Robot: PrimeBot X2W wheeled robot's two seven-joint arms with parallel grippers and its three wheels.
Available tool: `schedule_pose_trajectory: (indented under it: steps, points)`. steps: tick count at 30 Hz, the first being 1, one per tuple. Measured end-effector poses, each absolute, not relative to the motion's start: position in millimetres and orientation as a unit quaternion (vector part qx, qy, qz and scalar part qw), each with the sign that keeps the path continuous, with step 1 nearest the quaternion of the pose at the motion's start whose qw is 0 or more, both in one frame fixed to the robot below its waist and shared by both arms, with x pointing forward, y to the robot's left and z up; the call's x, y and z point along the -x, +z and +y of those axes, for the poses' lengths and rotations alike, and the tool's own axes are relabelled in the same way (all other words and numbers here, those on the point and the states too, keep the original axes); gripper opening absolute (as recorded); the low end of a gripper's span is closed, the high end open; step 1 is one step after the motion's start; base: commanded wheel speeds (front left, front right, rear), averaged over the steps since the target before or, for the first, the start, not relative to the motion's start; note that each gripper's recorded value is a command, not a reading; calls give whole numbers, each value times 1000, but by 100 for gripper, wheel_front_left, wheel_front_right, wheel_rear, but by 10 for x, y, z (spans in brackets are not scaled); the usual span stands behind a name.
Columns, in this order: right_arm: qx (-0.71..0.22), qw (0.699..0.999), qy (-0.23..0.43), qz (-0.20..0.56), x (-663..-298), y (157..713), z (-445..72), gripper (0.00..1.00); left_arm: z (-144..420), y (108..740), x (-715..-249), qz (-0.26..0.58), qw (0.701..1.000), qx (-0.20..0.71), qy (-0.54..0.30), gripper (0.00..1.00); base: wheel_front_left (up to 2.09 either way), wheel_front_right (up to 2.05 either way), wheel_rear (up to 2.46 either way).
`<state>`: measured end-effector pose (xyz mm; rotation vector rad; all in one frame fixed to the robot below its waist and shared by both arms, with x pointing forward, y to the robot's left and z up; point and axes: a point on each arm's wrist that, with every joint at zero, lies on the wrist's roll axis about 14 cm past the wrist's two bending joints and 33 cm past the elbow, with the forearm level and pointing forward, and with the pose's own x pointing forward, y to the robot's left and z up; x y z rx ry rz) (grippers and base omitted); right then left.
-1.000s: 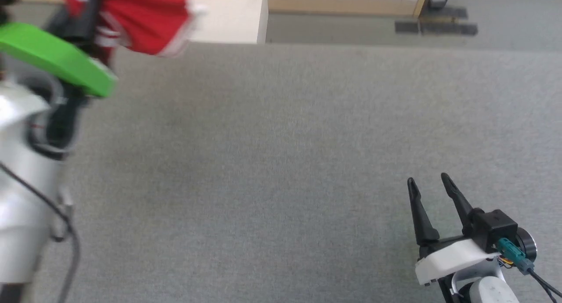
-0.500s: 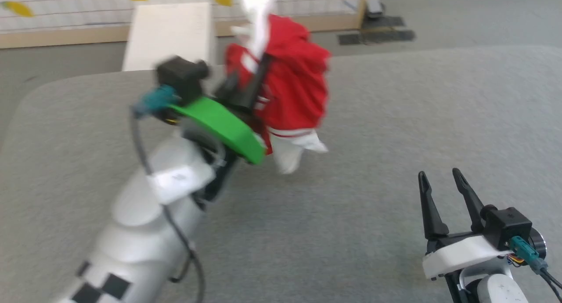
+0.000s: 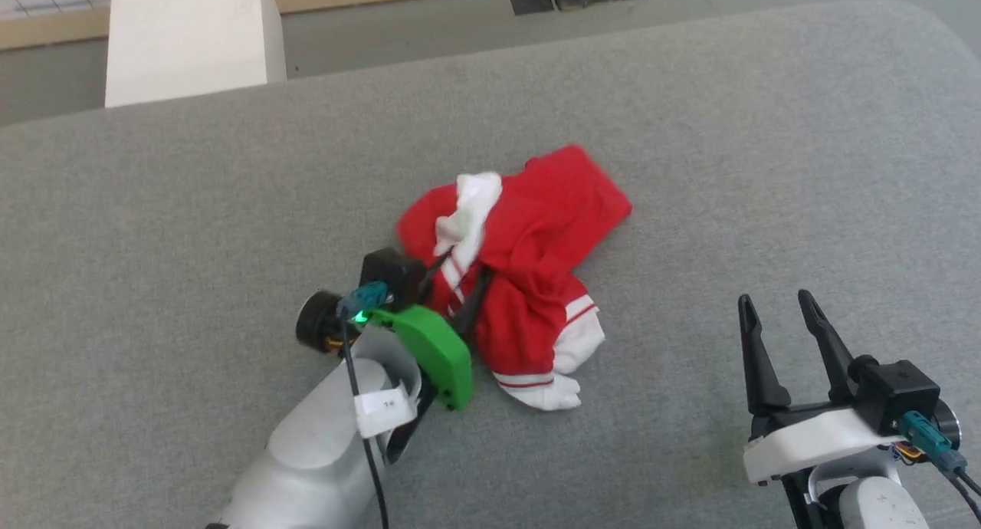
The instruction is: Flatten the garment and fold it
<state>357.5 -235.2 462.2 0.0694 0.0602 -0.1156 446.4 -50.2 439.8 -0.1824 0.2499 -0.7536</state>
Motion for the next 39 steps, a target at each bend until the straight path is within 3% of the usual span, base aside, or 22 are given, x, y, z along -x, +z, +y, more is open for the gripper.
schedule_pose_trajectory:
  steps: [4,10,17,29,39]
  points:
    - [-37,998,-41,35,-3652,4579,-2248,100,-292,4458,-4579,111,932,104,-330,100,0,0,0]
    - [-35,999,-19,23,-3715,4649,-2119,100,108,5089,-4744,14,953,129,-275,100,0,0,0]
    - [-34,999,6,15,-3691,4709,-1960,100,822,5523,-4555,-72,974,95,-190,100,0,0,0]
    - [-36,999,41,-2,-3660,4822,-1734,100,1442,5246,-3776,-59,994,25,-92,100,0,0,0]
    - [-37,998,55,7,-3639,4766,-1643,100,1583,5213,-3613,-58,996,39,-52,100,0,0,0]
